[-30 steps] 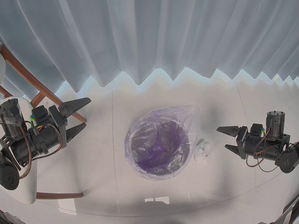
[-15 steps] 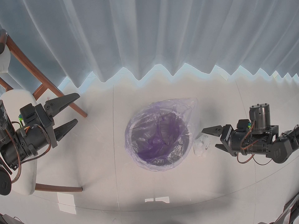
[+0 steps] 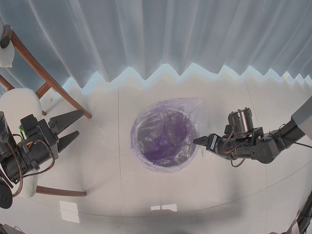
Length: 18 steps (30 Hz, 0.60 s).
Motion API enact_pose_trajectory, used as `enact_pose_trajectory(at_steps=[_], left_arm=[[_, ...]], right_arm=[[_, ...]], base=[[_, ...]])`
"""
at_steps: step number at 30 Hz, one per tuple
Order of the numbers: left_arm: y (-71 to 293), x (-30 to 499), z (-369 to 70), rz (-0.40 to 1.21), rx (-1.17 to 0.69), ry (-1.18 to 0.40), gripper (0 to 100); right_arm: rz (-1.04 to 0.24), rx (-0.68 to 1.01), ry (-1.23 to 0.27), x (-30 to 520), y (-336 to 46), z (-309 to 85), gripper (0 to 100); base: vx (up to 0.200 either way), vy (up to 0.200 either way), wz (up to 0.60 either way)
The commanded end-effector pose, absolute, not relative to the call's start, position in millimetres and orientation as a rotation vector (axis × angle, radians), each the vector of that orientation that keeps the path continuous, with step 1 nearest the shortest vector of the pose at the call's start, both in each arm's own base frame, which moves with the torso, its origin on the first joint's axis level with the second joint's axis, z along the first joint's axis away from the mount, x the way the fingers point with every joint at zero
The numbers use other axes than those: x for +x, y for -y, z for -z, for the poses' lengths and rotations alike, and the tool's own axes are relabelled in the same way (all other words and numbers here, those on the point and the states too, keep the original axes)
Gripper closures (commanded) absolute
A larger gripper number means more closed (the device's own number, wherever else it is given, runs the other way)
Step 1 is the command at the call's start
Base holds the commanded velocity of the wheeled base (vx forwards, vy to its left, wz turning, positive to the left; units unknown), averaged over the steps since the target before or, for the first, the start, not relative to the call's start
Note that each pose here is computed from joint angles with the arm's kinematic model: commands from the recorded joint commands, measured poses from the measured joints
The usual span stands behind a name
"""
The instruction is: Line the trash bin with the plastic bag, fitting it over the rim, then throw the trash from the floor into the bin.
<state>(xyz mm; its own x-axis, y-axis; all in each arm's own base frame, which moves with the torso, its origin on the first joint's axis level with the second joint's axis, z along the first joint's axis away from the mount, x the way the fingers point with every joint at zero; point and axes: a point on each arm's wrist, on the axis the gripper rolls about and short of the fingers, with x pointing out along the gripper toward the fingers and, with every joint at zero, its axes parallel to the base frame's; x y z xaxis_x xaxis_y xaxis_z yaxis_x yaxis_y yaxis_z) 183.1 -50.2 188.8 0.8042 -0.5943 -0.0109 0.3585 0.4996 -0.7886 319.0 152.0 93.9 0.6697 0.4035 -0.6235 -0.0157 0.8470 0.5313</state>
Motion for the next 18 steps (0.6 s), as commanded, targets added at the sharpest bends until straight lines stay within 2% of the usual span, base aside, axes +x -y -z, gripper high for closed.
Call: enact_pose_trajectory(at_steps=[1, 18], left_arm=[[48.8, 181.2, -185.2, 0.576, -0.872, -0.307, 0], [43.7, 168.9, -180.0, 0.559, -0.874, -0.306, 0]], right_arm=[[-0.224, 0.47, -0.877, 329.3, -172.6, -58.1, 0], [-0.203, 0.468, -0.834, 367.6, -194.4, -36.7, 0]], base=[[0.0, 0.0, 0.0], [0.0, 0.0, 0.0]])
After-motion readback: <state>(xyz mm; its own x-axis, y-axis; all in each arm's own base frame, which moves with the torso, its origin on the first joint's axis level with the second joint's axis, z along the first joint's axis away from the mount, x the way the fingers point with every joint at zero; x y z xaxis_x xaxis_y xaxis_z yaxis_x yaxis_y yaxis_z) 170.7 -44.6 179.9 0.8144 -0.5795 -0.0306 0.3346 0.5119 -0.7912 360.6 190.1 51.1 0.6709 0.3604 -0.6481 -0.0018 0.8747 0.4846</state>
